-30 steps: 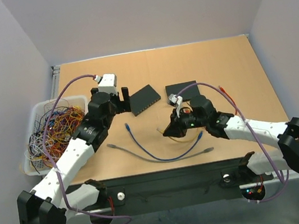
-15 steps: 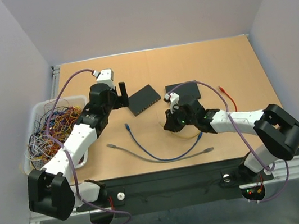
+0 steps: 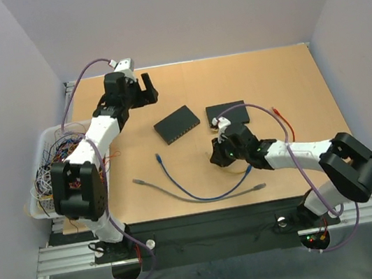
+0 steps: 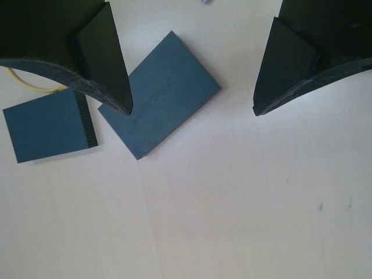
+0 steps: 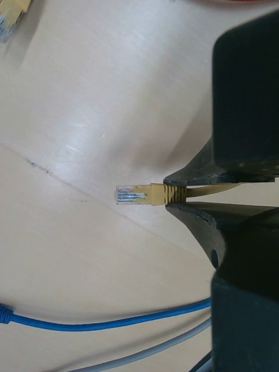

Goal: Insert the plug into the switch port

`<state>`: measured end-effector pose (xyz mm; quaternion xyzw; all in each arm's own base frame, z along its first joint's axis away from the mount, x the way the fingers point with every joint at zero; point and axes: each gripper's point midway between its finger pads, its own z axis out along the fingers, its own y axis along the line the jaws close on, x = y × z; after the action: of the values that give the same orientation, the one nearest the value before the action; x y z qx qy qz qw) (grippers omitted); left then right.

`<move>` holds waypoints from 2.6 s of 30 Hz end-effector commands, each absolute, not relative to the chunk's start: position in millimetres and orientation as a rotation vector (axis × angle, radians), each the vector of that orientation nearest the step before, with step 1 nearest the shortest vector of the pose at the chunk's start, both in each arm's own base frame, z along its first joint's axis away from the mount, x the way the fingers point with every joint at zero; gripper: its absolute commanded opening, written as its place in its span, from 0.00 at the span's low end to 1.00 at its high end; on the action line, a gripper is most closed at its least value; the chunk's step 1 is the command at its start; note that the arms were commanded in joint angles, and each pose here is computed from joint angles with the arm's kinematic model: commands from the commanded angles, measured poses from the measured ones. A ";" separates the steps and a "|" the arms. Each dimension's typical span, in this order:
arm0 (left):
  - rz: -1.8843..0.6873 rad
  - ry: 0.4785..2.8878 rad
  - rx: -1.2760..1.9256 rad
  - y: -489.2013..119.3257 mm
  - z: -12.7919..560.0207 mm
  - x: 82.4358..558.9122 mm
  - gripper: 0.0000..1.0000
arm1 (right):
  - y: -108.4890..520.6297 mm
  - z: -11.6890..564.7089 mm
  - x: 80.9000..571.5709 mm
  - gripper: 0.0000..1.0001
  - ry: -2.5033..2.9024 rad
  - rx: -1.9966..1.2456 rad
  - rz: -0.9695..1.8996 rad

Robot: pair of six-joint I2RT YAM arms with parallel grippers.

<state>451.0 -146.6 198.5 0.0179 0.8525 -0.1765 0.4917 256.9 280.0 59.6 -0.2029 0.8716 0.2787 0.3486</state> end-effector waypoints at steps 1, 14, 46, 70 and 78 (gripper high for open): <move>-0.578 2.052 0.152 -182.5 204.1 484.8 0.95 | 270.9 72.4 253.7 0.01 2.225 -0.446 0.715; -0.675 2.246 0.255 -217.5 81.1 520.8 0.92 | 239.8 100.5 232.6 0.00 2.160 -0.309 0.726; -0.570 2.072 0.149 -220.0 95.9 418.2 0.91 | 241.9 78.5 238.4 0.00 2.284 -0.304 0.632; -0.841 1.814 0.215 -224.7 97.2 409.2 0.88 | 282.6 65.5 300.0 0.00 2.284 -0.441 0.414; -0.859 1.830 0.220 -226.9 82.0 405.4 0.88 | 308.9 50.3 310.7 0.01 2.296 -0.523 0.399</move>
<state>409.1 -220.4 78.5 0.0787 0.7810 -0.3421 0.5166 297.6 287.7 38.4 -0.1863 0.9092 0.1457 0.3427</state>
